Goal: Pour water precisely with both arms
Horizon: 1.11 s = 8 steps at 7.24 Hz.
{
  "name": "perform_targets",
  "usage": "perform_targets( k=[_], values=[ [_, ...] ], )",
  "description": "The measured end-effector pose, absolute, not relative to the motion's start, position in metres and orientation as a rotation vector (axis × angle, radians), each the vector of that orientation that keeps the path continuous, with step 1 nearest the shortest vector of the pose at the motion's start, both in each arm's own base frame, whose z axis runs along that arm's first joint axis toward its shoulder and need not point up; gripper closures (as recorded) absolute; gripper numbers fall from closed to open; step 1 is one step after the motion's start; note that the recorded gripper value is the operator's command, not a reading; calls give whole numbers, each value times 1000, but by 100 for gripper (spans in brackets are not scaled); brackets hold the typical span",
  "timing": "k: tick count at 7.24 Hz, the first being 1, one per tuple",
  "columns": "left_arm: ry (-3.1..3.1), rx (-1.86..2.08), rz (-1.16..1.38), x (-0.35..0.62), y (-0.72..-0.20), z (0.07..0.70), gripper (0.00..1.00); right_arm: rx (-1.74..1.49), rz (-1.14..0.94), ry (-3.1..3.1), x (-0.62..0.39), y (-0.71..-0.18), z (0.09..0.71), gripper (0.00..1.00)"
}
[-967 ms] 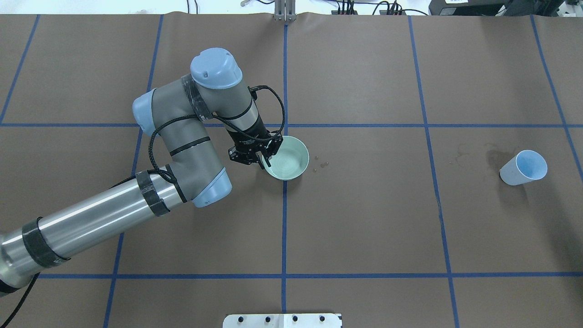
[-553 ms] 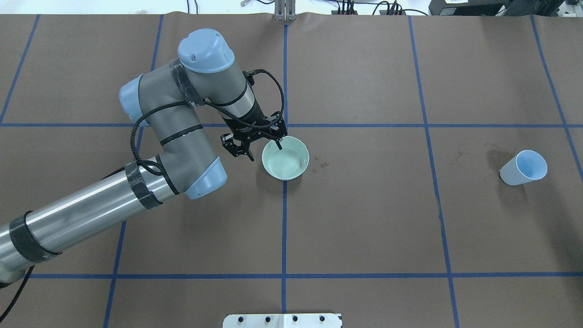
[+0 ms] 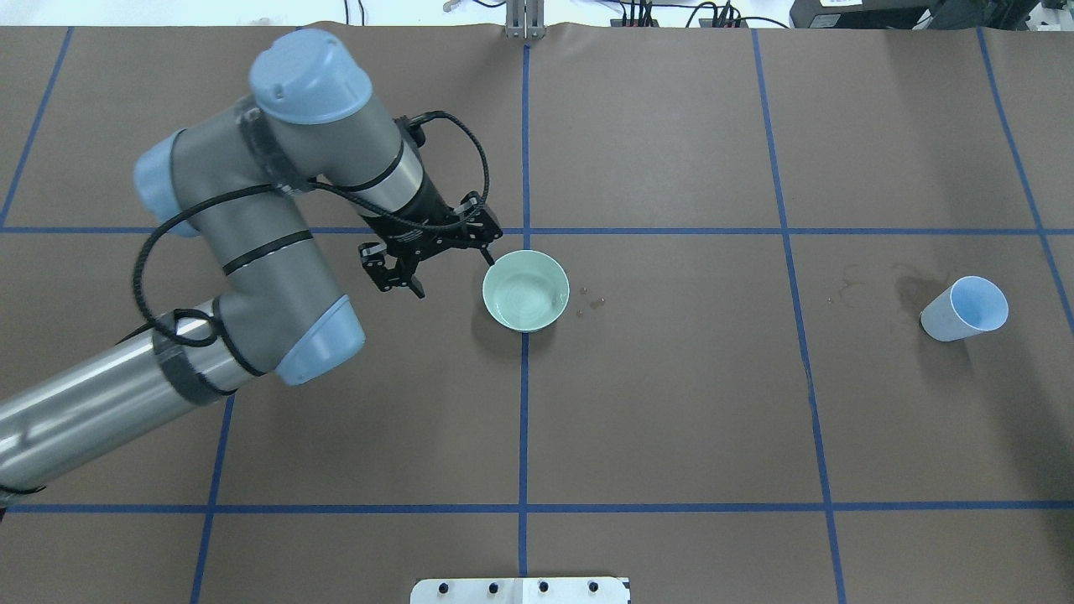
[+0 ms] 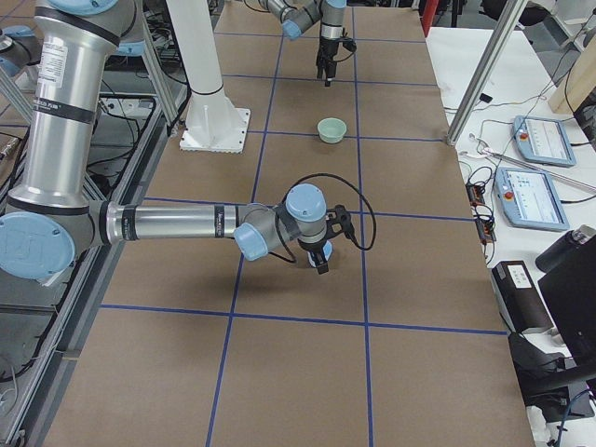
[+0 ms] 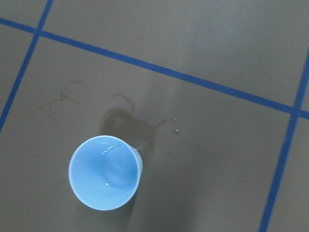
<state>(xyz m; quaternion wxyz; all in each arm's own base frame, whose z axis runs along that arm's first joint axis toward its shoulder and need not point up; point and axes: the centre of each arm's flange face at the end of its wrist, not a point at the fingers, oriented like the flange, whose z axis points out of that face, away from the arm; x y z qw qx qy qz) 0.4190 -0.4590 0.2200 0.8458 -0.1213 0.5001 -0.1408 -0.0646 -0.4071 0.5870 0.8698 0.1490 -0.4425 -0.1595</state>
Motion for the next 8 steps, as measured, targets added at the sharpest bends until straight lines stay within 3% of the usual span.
perform_targets(
  k=[2,8],
  values=[
    [1078,-228,-302,385,-450,248,0,424,-383,-973,-74,-368,605,1],
    [1090,-210,-308,377,-450,264,0,596,-294,-958,-100,-337,671,4]
  ],
)
